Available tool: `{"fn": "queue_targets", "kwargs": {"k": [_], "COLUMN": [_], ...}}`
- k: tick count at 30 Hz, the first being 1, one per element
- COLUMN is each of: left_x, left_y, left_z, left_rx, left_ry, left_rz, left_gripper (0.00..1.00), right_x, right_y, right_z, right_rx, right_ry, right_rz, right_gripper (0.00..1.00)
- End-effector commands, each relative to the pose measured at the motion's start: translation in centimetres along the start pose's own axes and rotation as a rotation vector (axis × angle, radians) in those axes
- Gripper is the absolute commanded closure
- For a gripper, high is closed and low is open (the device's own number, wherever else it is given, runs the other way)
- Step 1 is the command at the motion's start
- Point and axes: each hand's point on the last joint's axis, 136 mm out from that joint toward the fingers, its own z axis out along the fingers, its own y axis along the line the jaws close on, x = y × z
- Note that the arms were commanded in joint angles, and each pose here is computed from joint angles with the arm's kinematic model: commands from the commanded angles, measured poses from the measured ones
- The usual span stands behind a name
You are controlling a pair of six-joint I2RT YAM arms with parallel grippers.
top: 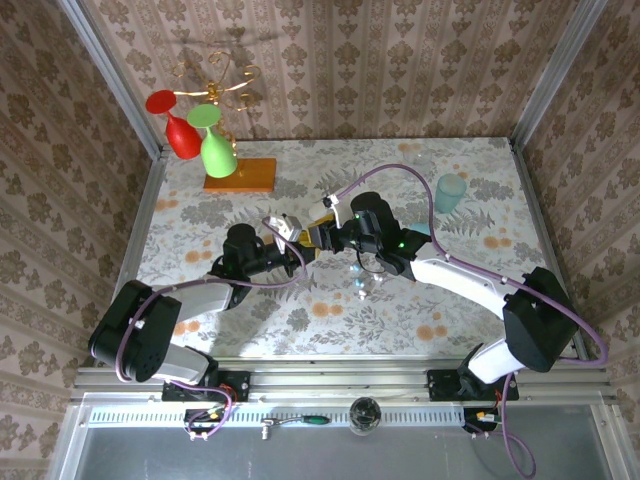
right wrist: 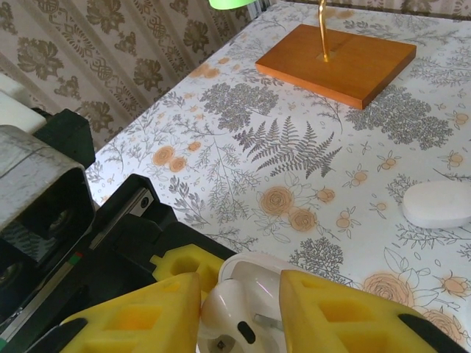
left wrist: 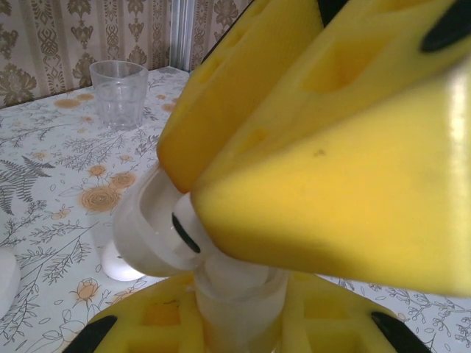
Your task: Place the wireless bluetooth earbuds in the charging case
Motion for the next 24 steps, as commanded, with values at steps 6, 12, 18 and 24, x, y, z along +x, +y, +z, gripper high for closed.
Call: {"fn": "queue_targets", "kwargs": {"k": [6, 12, 18, 24], "left_x": [-2.6, -2.3, -1.3, -0.2], "left_y": [0.5, 0.8, 1.5, 1.4], "left_z": [-0.1, -0.4, -0.7, -0.9], "left_rx": [-0.020, -0.030, -0.048, -0.026], "left_ry": [-0.074, -0.070, -0.046, -0.010], "left_rz": [0.084, 0.081, 0.084, 0.133], "left_gripper": [1.00, 1.00, 1.00, 1.00], "right_x": [-1.2, -1.8, -1.7, -1.3], "right_y": [0.8, 0.4, 0.7, 0.7], "right_z": [-0.9, -1.3, -1.5, -1.5], "right_rx": [-0.002, 0.030, 0.025, 0.032], "right_ry": [0.002, -0.007, 0.022, 0.076], "right_rz": [0.008, 0.017, 0.053, 0.113], "right_gripper": [0.58, 0.55, 0.63, 0.64]}}
